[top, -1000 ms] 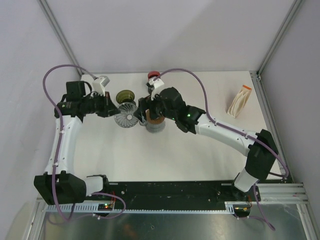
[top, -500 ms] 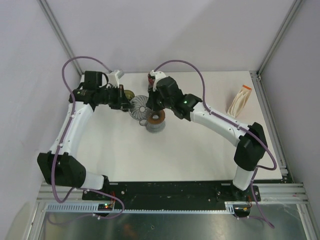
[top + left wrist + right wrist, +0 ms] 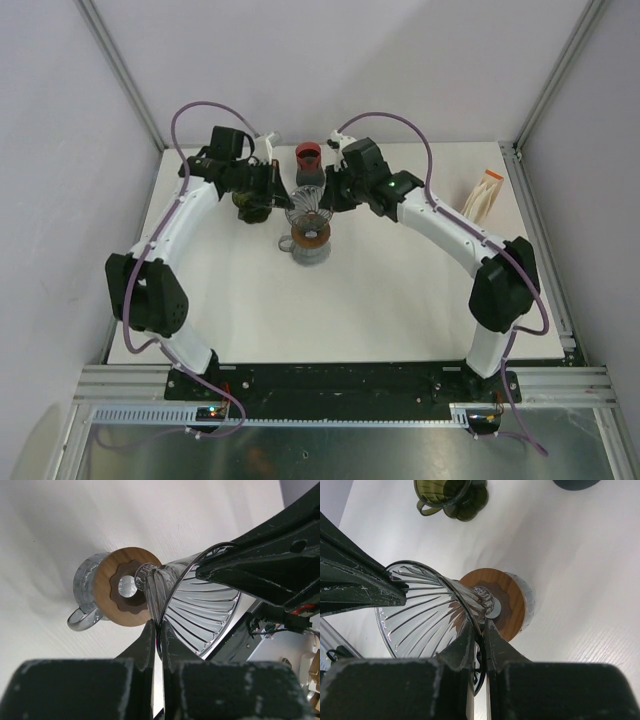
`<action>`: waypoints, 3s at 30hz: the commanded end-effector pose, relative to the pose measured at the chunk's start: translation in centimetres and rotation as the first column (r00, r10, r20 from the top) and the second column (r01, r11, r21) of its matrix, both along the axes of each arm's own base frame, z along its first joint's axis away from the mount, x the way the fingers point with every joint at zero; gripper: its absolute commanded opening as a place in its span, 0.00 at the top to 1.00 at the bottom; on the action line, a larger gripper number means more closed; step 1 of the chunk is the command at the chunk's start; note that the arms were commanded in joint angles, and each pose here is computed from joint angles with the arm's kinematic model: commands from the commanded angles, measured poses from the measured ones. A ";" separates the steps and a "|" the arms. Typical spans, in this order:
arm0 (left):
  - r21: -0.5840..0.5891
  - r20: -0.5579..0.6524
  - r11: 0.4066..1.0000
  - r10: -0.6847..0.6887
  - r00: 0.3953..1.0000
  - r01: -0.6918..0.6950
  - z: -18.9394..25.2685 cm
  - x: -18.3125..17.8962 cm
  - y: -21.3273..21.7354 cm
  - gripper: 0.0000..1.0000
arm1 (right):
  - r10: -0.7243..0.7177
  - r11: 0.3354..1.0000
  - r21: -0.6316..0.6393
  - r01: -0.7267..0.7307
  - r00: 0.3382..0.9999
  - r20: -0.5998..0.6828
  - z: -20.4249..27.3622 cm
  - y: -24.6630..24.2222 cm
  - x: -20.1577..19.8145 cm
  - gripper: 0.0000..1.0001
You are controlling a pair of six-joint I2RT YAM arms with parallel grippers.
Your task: Place the coffee filter in the dripper
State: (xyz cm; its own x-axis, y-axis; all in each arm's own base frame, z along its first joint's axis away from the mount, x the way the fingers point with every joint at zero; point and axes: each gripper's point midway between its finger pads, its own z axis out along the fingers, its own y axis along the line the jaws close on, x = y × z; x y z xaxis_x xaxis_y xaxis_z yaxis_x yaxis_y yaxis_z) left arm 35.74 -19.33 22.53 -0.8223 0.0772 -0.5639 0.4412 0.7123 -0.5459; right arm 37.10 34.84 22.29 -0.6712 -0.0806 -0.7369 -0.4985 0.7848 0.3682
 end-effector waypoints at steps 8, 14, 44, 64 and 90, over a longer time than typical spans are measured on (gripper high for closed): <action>0.003 0.013 1.000 0.021 1.000 -0.021 -0.5 1.7 0.1 1.00 | 0.118 0.993 0.009 -0.118 0.981 -0.156 -2.4 0.7 -1.2 1.00; 0.010 -0.013 1.000 0.016 1.000 -0.016 -1.6 1.1 0.2 1.00 | 0.124 0.992 -0.013 -0.129 0.977 -0.174 -2.9 0.6 -1.5 1.00; 0.060 -0.133 0.998 0.015 0.991 -0.007 -7.0 1.1 0.8 1.00 | 0.109 0.990 -0.053 -0.131 0.946 -0.306 -8.6 -0.3 -0.6 1.00; 0.128 -0.291 0.992 0.023 0.957 0.015 -14.0 -0.7 2.3 1.00 | 0.086 0.987 -0.092 -0.133 0.913 -0.398 -13.7 -0.8 -1.1 1.00; 0.169 -0.278 0.985 0.009 0.960 0.039 -15.5 -1.7 3.1 1.00 | 0.058 0.983 -0.137 -0.119 0.922 -0.383 -15.8 -1.1 -1.8 1.00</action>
State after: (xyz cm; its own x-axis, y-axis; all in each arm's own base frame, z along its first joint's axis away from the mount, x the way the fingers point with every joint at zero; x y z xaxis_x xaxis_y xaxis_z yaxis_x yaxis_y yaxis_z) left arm 36.66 -19.33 15.26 -0.8960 0.0502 -0.4413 0.3617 0.6589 -0.6595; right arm 38.55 35.48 14.75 -0.8233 -0.1033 -0.5581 -0.4392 0.7388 0.5111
